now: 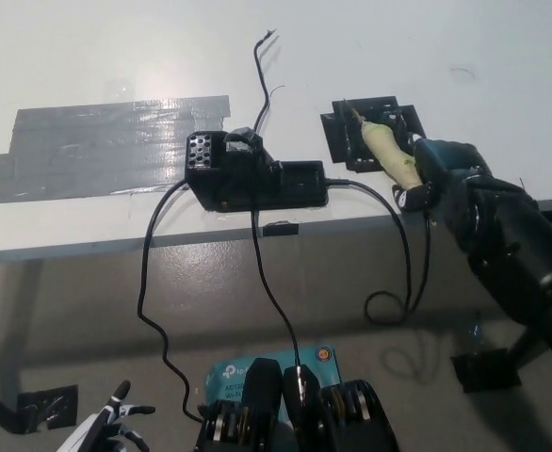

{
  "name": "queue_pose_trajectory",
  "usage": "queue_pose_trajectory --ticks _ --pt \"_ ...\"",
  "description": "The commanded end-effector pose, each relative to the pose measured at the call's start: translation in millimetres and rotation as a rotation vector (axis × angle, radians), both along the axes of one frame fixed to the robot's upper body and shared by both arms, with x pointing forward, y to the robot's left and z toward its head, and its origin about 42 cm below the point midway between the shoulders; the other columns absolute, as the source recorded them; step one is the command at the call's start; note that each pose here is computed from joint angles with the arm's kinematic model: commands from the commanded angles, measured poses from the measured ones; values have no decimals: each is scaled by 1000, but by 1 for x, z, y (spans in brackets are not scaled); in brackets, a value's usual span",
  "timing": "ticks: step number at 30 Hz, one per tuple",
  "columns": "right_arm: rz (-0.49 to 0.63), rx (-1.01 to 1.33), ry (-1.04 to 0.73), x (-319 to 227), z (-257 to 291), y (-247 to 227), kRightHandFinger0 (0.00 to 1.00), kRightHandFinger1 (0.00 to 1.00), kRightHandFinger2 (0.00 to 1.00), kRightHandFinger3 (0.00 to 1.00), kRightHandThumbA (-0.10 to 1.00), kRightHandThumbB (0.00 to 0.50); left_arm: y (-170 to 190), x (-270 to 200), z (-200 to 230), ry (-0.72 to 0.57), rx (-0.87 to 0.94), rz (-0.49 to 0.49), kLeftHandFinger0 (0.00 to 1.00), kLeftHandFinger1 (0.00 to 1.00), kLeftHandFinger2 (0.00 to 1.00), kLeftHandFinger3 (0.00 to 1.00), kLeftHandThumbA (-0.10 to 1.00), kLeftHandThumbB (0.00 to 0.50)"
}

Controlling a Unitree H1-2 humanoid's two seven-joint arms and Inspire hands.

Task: The robot uses its right hand to grab and lift the soldering gun kept on the middle of the table and puts it in its base

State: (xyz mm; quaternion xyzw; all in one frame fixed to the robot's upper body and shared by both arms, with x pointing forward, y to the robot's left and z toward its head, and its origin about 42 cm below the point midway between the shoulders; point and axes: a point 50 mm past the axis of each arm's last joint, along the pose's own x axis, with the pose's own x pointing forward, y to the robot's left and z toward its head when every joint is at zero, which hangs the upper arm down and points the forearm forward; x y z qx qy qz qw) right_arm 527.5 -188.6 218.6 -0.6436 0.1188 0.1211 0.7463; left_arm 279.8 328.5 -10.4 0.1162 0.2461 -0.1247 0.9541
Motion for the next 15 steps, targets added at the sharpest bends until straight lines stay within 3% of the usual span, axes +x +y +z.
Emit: queue_pose_trajectory --ticks 1,2,4,5,8,9,10,11,12,13,14,15 --pt "-61 -76 143 -5 -25 -9 0 0 148 1000 -100 70 -3 10 8 -31 12 -44 0 74 343 723 1000 500" --pt "-60 -77 145 -5 -25 -9 0 11 190 1000 -100 78 -3 10 9 -32 14 -47 0 74 346 712 1000 500" --pt "-48 -137 147 -6 -26 -8 0 0 165 1000 -100 97 -3 8 10 -35 21 -56 0 65 356 702 1000 500" --pt "-45 -149 142 -6 -25 -8 0 0 112 1000 -100 184 -2 8 9 -30 19 -56 0 71 365 709 1000 500" --pt "-54 -174 126 -6 -26 -6 0 0 54 1000 -100 157 0 7 9 -18 34 -55 0 80 371 731 1000 500" --pt "-52 -185 67 -7 -24 -6 0 1 63 992 -35 31 0 7 10 -16 29 -55 0 78 359 732 1000 500" --pt "-53 -189 64 -7 -23 -6 0 31 86 967 -82 28 1 7 10 -16 34 -58 0 73 360 729 1000 500" --pt "-54 -195 58 -7 -23 -6 0 106 156 944 -99 22 1 7 10 -18 41 -62 0 71 359 728 1000 500" --pt "-57 -208 54 -6 -23 -6 0 177 291 883 -85 1 1 7 10 -17 44 -61 0 64 355 715 1000 500" --pt "-56 -251 43 -6 -21 -8 0 183 340 748 -29 28 1 6 10 -16 49 -67 0 64 352 734 1000 500" --pt "-53 -261 38 -6 -21 -9 0 202 444 672 -9 89 2 6 9 -15 51 -68 0 57 340 728 1000 500" --pt "-51 -276 40 -7 -21 -10 0 205 487 665 -2 147 3 5 9 -12 54 -67 0 58 335 720 1000 500"
